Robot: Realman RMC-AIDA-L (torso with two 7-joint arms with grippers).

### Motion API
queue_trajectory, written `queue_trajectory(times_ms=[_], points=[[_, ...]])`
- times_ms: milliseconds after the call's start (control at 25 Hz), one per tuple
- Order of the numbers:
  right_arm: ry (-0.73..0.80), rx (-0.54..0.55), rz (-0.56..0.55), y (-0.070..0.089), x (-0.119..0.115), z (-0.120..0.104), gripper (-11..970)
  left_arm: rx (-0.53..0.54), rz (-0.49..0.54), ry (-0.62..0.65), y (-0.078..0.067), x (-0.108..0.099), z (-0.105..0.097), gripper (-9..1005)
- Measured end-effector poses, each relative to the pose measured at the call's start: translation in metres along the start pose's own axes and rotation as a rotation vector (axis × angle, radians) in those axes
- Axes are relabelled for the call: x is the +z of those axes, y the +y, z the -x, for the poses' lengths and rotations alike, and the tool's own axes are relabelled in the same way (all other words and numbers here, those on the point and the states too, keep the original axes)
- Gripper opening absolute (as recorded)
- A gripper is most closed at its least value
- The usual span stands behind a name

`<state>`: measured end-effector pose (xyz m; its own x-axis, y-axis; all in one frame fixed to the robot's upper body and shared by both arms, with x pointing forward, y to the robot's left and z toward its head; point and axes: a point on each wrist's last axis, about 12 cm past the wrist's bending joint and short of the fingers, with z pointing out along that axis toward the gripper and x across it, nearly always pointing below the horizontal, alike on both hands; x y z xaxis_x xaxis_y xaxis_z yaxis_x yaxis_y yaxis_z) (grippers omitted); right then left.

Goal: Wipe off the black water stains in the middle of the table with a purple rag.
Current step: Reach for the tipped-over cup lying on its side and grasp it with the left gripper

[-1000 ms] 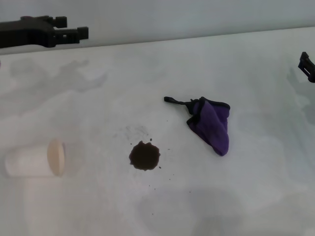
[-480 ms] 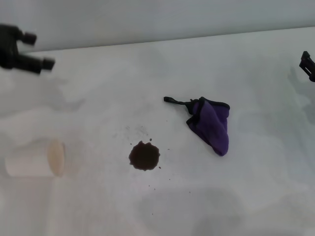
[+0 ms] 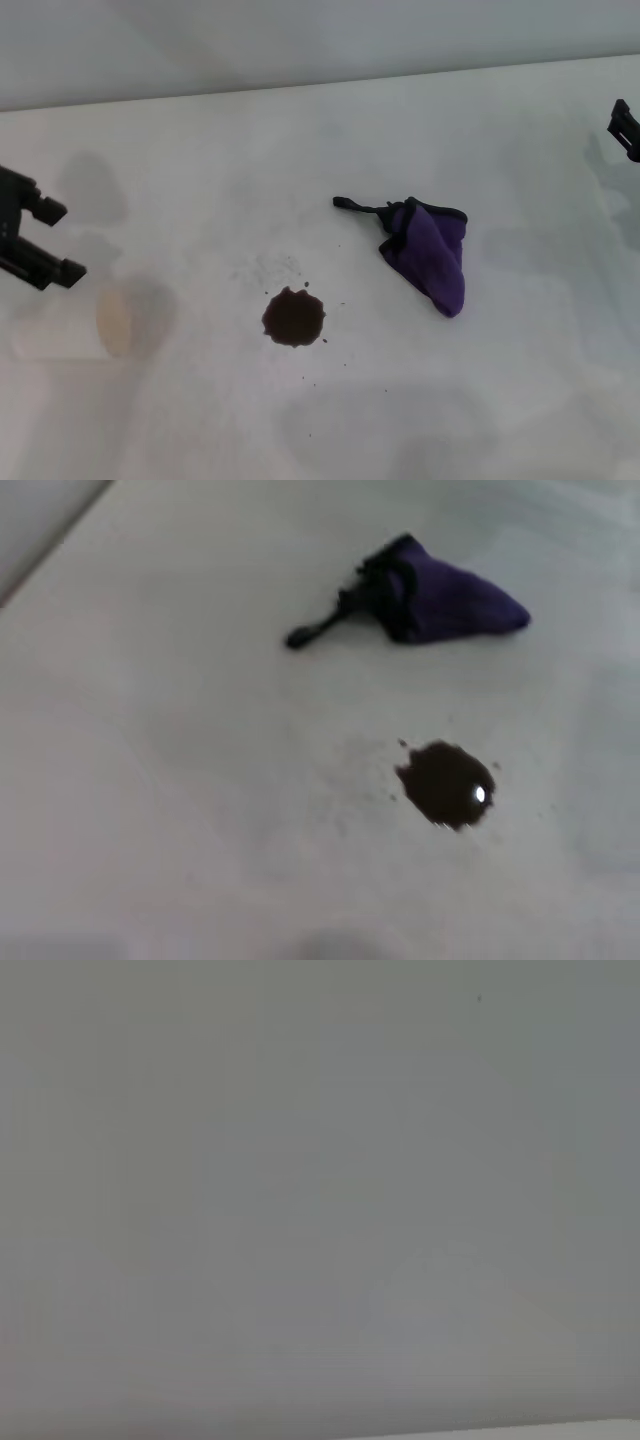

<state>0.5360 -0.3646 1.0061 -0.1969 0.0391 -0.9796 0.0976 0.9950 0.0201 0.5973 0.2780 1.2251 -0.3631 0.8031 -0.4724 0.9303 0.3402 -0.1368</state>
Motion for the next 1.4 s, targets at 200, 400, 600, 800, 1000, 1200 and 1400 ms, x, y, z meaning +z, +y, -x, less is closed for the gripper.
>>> queue_trajectory(times_ms=[200,400,600,800,1000,1200,1400], points=[[-0.001,0.001,0.001,0.0,0.001,0.001,868,0.057,-0.028,0.056,-0.002,0.0,-0.001,875],[0.003,0.0,0.003,0.003,0.004,0.002,866,0.114,-0.052,0.1,-0.003,0.003,-0.002,875],[0.032,0.017,-0.002,0.004,0.004,-0.001,863,0.151,-0.052,0.13,0.0,0.008,-0.007,875],[0.043,0.031,-0.002,0.005,0.003,-0.004,860,0.166,-0.044,0.214,0.005,0.016,-0.012,874],[0.052,0.038,0.001,0.007,0.002,-0.007,857,0.194,-0.048,0.239,0.01,0.028,-0.014,874],[0.06,0.065,-0.014,0.008,0.0,-0.01,854,0.236,-0.054,0.269,0.016,0.046,-0.012,874],[0.061,0.074,-0.02,0.008,-0.001,-0.01,851,0.251,-0.036,0.289,0.021,0.059,-0.008,875]])
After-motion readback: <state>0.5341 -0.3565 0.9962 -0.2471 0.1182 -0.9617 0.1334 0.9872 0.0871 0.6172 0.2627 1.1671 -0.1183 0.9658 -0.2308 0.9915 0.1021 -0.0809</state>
